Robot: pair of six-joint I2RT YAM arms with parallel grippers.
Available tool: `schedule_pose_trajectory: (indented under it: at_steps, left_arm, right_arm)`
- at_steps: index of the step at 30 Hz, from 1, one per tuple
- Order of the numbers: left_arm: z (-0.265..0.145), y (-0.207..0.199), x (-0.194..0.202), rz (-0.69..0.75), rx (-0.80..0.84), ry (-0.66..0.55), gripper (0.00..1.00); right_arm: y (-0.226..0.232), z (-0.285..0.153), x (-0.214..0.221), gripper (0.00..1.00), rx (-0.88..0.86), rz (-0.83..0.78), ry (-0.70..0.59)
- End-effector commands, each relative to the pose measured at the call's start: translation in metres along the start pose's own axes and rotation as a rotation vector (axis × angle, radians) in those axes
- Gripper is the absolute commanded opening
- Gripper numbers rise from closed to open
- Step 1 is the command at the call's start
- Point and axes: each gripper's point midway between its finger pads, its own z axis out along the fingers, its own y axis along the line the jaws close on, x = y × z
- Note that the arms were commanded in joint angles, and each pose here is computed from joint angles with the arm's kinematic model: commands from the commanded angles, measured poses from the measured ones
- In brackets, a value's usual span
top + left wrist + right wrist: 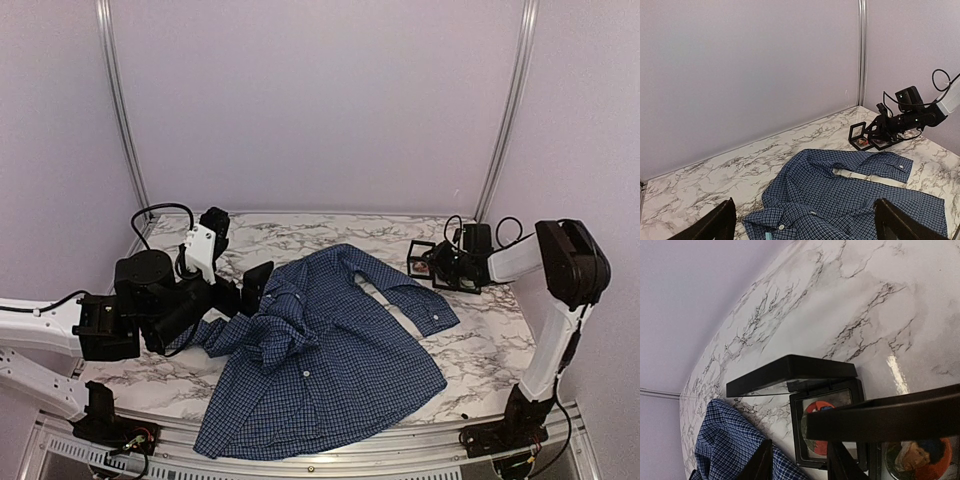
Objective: Remove the brooch from the garment
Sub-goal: Place the brooch in the brooch box, then flatten out the crumpled clothing at the center of the board.
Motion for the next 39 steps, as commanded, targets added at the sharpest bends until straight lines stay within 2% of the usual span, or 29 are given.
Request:
schedule_pose_trajectory:
  at_steps: [1, 11, 16, 21, 29, 36, 39]
  left_arm:
    - [0.001, 0.006, 0.005, -0.063, -0.012, 0.012, 0.99]
    - [0.014, 0.048, 0.023, -0.233, -0.140, 0.105, 0.99]
    - [0.020, 0.078, 0.046, -0.344, -0.218, 0.179, 0.99]
    - [0.017, 0.105, 0.080, -0.451, -0.301, 0.281, 0.95]
    - [0.018, 0.126, 0.121, -0.598, -0.334, 0.388, 0.86]
    - [0.044, 0.143, 0.146, -0.708, -0.297, 0.464, 0.73]
    - [0.065, 0.147, 0.163, -0.762, -0.264, 0.513, 0.64]
  right_arm:
    - [0.006, -0.009, 0.004, 0.36, 0.005, -0.017, 0.003]
    - [0.034, -0.018, 0.014, 0.44, -0.029, -0.102, 0.037]
    - [0.071, -0.021, 0.023, 0.50, -0.078, -0.223, 0.074]
    - [0.120, -0.024, 0.042, 0.51, -0.160, -0.370, 0.126]
    - [0.212, -0.021, 0.109, 0.52, -0.297, -0.697, 0.238]
    - [0.273, -0.008, 0.173, 0.52, -0.383, -0.897, 0.301]
    - [0.286, 0.002, 0.203, 0.52, -0.383, -0.958, 0.335]
